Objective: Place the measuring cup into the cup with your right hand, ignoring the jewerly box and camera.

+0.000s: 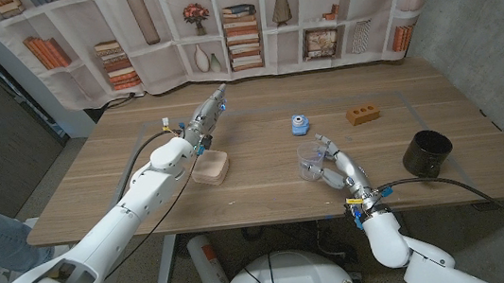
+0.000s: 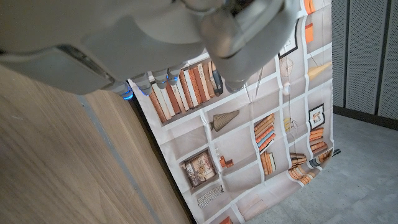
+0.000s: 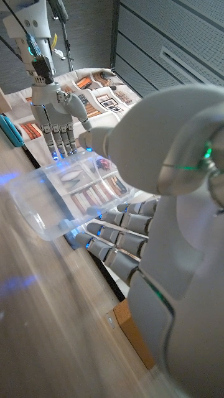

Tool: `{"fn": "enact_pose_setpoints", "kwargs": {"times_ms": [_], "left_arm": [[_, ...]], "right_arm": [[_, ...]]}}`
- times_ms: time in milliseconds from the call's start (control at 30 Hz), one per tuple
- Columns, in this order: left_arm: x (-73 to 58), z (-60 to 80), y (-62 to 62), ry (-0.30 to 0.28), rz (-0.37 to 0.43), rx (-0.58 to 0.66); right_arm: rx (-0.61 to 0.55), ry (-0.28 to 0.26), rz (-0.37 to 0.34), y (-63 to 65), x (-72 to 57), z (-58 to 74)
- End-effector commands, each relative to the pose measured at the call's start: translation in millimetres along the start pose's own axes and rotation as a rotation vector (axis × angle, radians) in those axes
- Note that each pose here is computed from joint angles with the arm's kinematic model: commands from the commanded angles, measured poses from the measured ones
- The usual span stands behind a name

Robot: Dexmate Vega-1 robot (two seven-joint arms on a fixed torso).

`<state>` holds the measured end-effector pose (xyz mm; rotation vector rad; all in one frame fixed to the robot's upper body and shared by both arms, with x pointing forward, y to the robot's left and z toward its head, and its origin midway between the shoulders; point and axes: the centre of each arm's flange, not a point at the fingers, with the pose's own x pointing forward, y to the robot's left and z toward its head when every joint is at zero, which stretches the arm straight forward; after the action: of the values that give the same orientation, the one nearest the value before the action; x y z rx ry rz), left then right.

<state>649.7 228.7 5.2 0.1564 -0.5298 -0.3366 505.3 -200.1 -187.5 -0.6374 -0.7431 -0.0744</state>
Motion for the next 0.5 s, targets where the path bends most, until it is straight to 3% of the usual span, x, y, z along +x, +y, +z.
{"fn": "enact_pose_setpoints", "kwargs": {"times_ms": [33,500], "left_arm": [[8.2,-2.5,2.5,0.005,-0.009,-0.005],[14.2,0.9,4.7,0.005,-0.015,-0.002]], "right_arm": [[0.012,0.01,-0.034,-1.3,1.7,0.2],[0.025,-0.001,-0.064,-7.5,5.9,5.1]]}}
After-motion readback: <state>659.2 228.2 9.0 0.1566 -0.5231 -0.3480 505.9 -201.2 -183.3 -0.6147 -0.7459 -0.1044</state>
